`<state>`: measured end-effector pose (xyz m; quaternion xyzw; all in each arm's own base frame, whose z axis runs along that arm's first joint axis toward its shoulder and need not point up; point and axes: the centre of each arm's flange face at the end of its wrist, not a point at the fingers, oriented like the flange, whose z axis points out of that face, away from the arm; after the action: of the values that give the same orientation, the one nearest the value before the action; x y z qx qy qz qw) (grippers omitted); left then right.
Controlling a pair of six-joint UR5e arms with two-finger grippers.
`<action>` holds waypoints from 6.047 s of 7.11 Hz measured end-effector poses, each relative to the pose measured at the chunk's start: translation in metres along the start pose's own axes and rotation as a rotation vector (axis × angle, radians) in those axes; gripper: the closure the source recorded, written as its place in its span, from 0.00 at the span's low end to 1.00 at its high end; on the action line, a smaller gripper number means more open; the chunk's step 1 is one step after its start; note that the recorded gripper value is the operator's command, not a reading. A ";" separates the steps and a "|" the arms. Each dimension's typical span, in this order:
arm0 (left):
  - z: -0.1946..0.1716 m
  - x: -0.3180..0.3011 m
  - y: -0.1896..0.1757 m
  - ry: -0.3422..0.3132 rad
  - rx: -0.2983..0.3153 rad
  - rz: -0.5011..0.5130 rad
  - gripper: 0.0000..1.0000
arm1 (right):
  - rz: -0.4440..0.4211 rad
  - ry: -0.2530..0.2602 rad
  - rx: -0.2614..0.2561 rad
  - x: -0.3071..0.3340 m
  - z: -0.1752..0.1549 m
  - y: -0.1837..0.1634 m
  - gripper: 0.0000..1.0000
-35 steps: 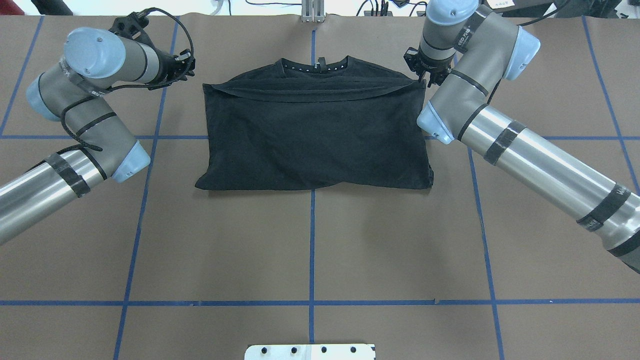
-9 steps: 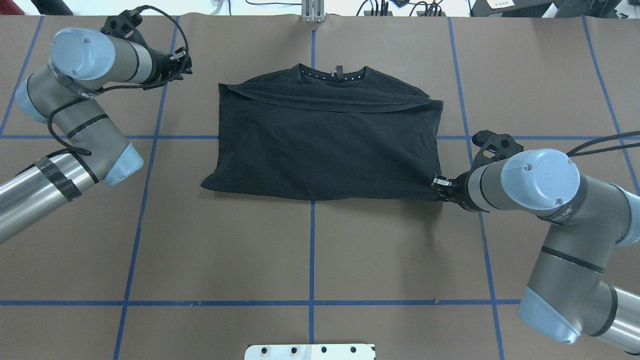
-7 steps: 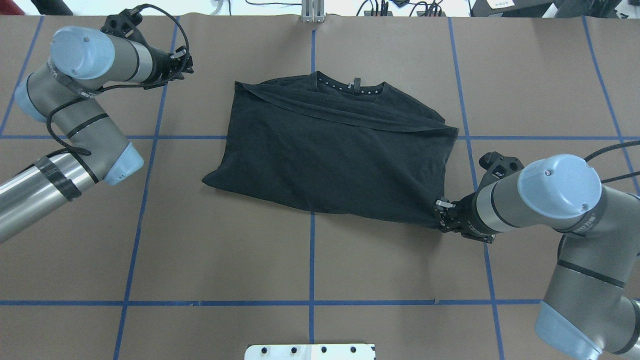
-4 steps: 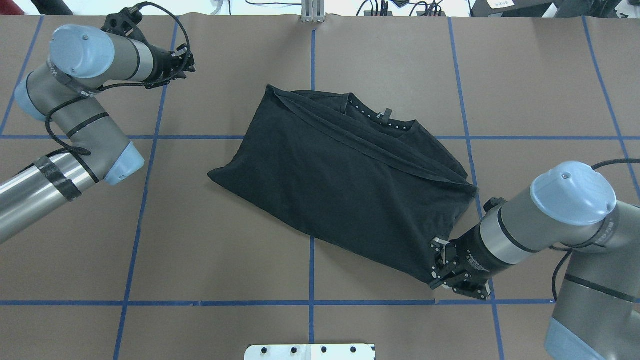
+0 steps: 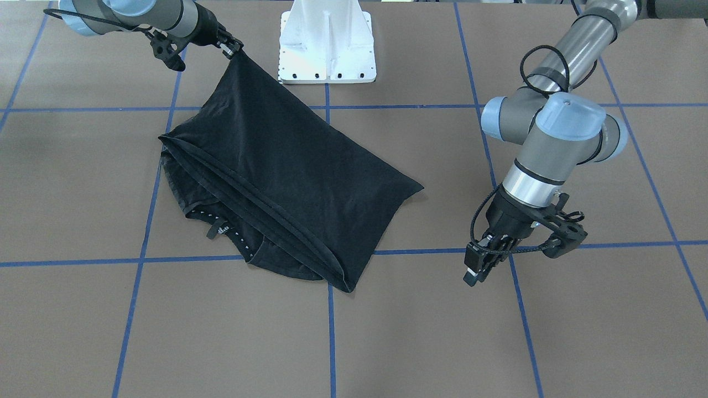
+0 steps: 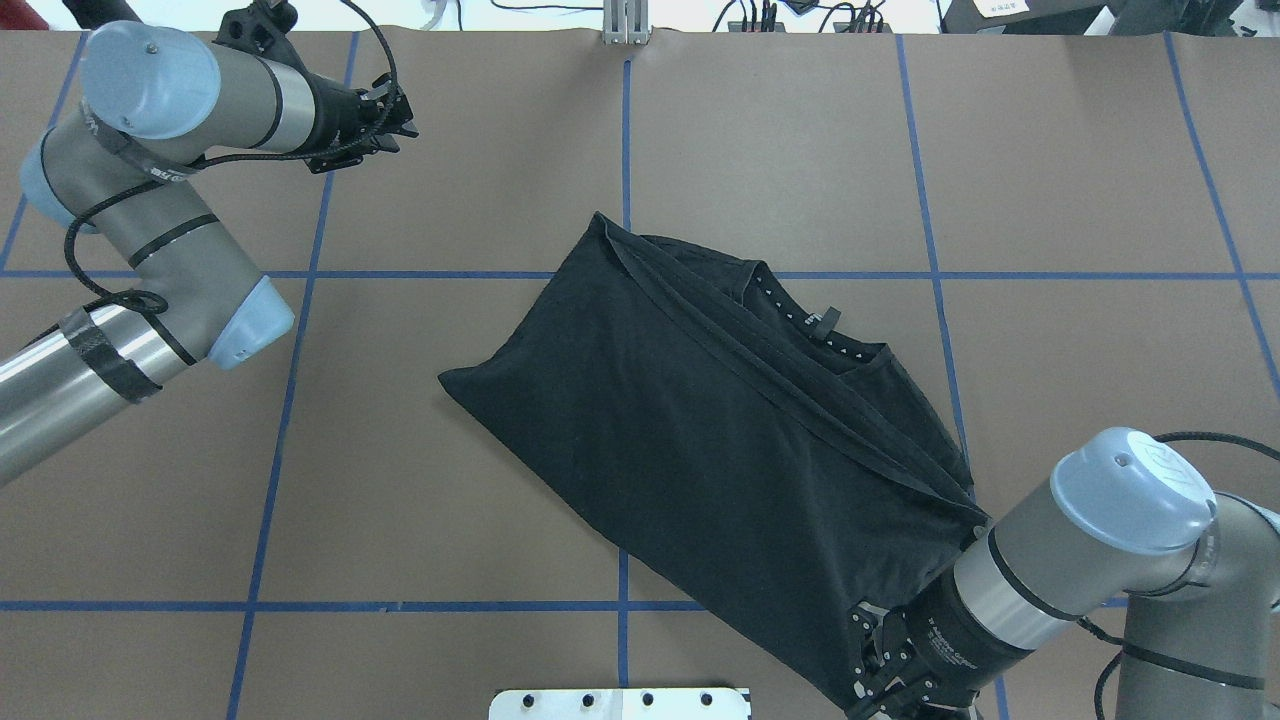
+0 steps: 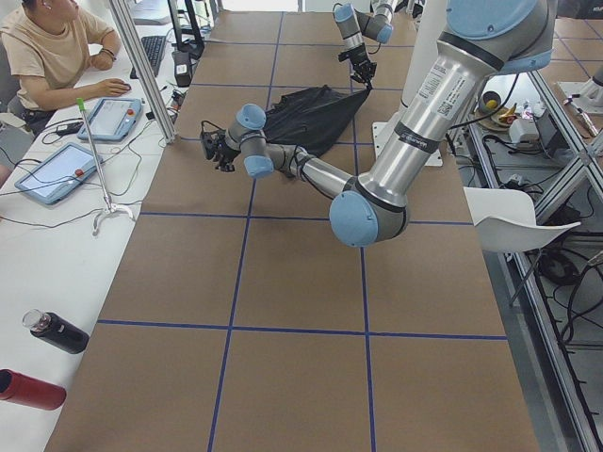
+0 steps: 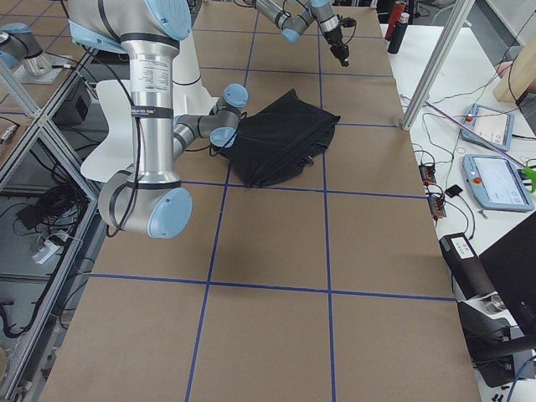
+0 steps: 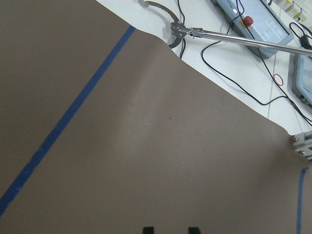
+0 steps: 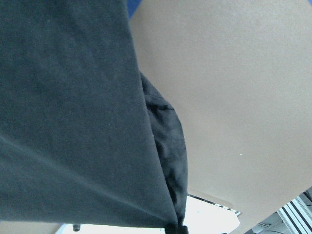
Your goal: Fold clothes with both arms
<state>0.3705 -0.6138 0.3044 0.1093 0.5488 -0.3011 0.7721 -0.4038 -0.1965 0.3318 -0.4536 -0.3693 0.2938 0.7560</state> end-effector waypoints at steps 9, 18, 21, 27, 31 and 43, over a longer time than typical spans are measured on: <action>-0.040 -0.042 0.220 -0.167 -0.204 -0.147 0.49 | -0.046 -0.371 0.078 -0.137 -0.164 -0.055 0.00; 0.010 -0.067 0.230 -0.246 -0.194 -0.134 0.50 | -0.052 -0.369 0.102 -0.144 -0.162 -0.071 0.00; 0.024 -0.074 0.229 -0.218 -0.199 -0.136 1.00 | -0.056 -0.368 0.099 -0.144 -0.162 -0.069 0.00; 0.023 0.002 0.102 -0.083 -0.044 0.007 1.00 | -0.063 -0.379 0.098 -0.143 -0.168 -0.066 0.00; 0.113 0.091 0.024 0.038 0.134 0.076 0.42 | -0.157 -0.478 0.170 -0.152 -0.210 -0.070 0.00; -0.115 0.014 0.077 -0.014 -0.017 0.197 0.28 | -1.088 0.151 0.703 -0.196 0.000 0.015 0.54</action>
<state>0.3290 -0.5002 0.2358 0.1539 0.5325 -0.2198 0.8028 -0.5140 -0.3436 0.2610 0.0531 -0.3738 -0.0601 0.9240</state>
